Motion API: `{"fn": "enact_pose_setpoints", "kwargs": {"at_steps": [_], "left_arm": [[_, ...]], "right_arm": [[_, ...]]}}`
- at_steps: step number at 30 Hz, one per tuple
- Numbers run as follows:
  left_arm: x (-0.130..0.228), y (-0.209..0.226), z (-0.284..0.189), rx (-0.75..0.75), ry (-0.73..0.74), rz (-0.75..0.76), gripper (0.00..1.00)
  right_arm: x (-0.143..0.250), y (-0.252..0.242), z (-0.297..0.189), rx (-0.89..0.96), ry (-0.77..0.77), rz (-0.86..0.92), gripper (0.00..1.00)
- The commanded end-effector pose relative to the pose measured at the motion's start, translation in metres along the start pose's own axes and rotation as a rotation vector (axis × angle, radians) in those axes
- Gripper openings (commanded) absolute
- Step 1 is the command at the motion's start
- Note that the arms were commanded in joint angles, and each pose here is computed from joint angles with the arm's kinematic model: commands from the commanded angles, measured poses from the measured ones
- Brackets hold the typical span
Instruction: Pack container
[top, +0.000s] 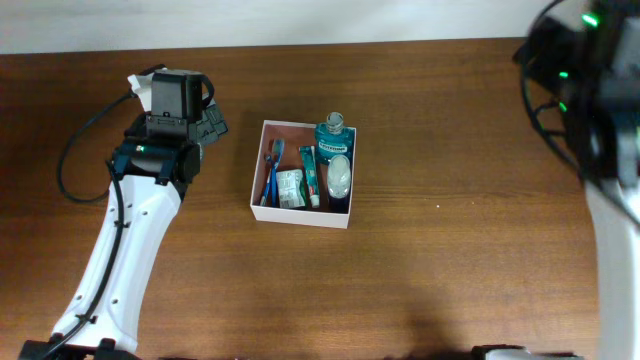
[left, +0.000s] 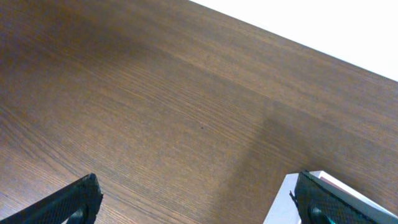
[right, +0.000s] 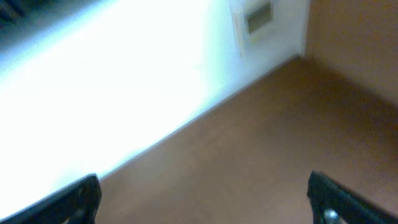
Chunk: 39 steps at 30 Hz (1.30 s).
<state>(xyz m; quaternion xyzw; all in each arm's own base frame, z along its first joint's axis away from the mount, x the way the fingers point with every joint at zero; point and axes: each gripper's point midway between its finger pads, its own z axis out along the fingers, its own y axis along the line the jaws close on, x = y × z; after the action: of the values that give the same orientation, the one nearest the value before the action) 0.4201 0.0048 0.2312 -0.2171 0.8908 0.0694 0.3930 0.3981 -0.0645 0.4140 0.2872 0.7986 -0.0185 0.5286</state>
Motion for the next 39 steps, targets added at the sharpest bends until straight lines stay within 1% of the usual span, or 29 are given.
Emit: {"fn": "enact_pose_setpoints", "kwargs": {"at_steps": [1, 4, 7, 13, 16, 21, 25, 33, 39], "left_arm": [[-0.002, 0.002, 0.0, -0.014, -0.007, 0.015, 0.99], [-0.002, 0.002, 0.0, -0.013, -0.007, 0.014, 0.99], [-0.002, 0.002, 0.0, -0.013, -0.007, 0.014, 0.99], [-0.002, 0.002, 0.0, -0.013, -0.007, 0.014, 0.99], [-0.002, 0.002, 0.0, -0.013, -0.007, 0.014, 0.99], [-0.002, 0.002, 0.0, -0.013, -0.007, 0.014, 0.99], [-0.002, 0.002, 0.0, -0.013, -0.007, 0.014, 0.99], [-0.002, 0.002, 0.0, -0.013, -0.007, 0.014, 0.99], [-0.002, 0.002, 0.0, -0.013, -0.007, 0.014, 0.99]], "right_arm": [[-0.012, 0.002, -0.047, -0.157, -0.15, 0.06, 0.99], [-0.007, -0.005, -0.065, -0.244, -0.304, 0.108, 0.99], [0.017, -0.023, -0.081, -0.312, -0.444, 0.152, 0.99], [0.086, -0.067, -0.096, -0.366, -0.596, 0.187, 0.99], [0.114, -0.081, -0.096, -0.385, -0.637, 0.196, 0.99], [0.153, -0.096, -0.084, -0.381, -0.628, 0.193, 0.99], [0.175, -0.103, -0.072, -0.368, -0.604, 0.182, 0.99], [0.204, -0.112, -0.059, -0.354, -0.566, 0.169, 0.98], [0.223, -0.11, -0.055, -0.337, -0.512, 0.044, 0.99]]}}
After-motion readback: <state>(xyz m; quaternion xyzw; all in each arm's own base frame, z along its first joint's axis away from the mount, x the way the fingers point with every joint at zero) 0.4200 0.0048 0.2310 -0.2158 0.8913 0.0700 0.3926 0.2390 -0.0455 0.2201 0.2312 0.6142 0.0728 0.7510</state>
